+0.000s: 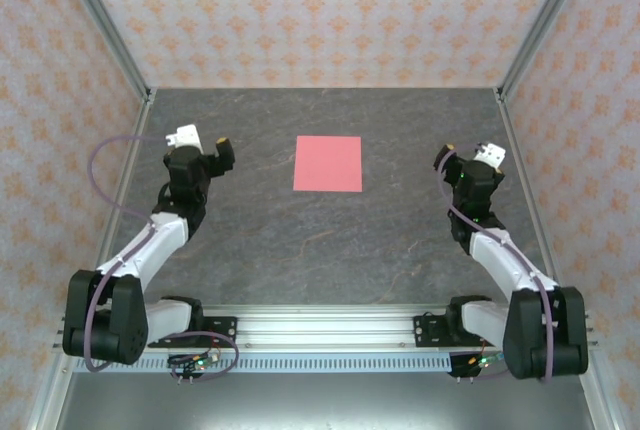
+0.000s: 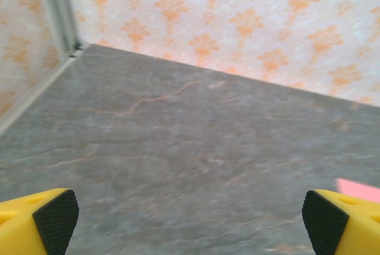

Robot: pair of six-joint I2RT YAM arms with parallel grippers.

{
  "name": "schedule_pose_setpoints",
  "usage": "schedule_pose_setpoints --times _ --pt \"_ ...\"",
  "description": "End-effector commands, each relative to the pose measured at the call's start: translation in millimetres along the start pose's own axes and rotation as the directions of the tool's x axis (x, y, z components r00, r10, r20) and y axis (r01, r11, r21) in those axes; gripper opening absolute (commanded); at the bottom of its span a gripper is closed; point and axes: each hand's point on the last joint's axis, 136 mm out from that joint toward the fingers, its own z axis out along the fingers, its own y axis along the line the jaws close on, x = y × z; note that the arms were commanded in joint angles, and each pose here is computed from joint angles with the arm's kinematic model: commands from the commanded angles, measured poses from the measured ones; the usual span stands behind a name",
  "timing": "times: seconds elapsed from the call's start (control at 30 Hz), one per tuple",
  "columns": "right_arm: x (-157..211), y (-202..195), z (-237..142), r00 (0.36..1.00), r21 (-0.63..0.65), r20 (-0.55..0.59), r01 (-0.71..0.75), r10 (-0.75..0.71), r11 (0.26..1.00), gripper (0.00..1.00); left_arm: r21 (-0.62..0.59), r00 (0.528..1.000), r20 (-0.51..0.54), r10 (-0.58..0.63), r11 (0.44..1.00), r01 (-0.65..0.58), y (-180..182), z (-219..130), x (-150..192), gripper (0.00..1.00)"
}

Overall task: Fold a paper plane with a square sheet of paper (fold left side to right side)
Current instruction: Move the square sheet of paper to the center of the table.

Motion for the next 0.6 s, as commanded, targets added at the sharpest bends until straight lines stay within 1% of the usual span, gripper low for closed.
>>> schedule_pose_setpoints --times 0.0,0.1,0.13,0.2,0.3,0.4,0.43,0.47,0.5,0.57 --pt "15 8 -7 0.984 -0.026 -0.135 -0.120 0.115 0.992 1.00 0.104 0.976 -0.216 0.008 0.994 0.015 -47 -4 30 0.99" --pt "23 21 -11 0.969 -0.058 -0.205 -0.151 0.137 0.987 1.00 0.233 0.948 -0.278 0.154 0.968 -0.089 -109 -7 48 1.00" --pt "26 25 -12 0.966 -0.068 -0.223 -0.151 0.133 0.986 1.00 0.270 0.937 -0.294 0.187 0.957 -0.106 -127 -6 54 1.00" --pt "32 33 -15 0.961 -0.086 -0.249 -0.144 0.119 0.986 1.00 0.342 0.912 -0.333 0.240 0.932 -0.120 -164 -3 70 0.99" --pt "37 39 -17 0.958 -0.095 -0.269 -0.128 0.098 0.987 1.00 0.401 0.871 -0.393 0.294 0.907 -0.126 -206 8 94 1.00" --pt "40 44 -19 0.957 -0.102 -0.277 -0.114 0.082 0.988 1.00 0.438 0.809 -0.451 0.376 0.883 -0.167 -238 16 121 1.00" --pt "41 45 -19 0.958 -0.106 -0.277 -0.112 0.079 0.988 1.00 0.441 0.795 -0.457 0.398 0.878 -0.186 -245 20 125 1.00" --pt "42 46 -19 0.957 -0.109 -0.281 -0.112 0.077 0.988 1.00 0.436 0.770 -0.481 0.419 0.877 -0.204 -249 28 138 1.00" --pt "43 47 -20 0.956 -0.112 -0.285 -0.110 0.074 0.988 1.00 0.423 0.754 -0.502 0.423 0.881 -0.212 -251 36 144 1.00" --pt "44 49 -20 0.954 -0.114 -0.291 -0.107 0.070 0.988 1.00 0.399 0.742 -0.522 0.421 0.889 -0.224 -256 50 150 1.00"
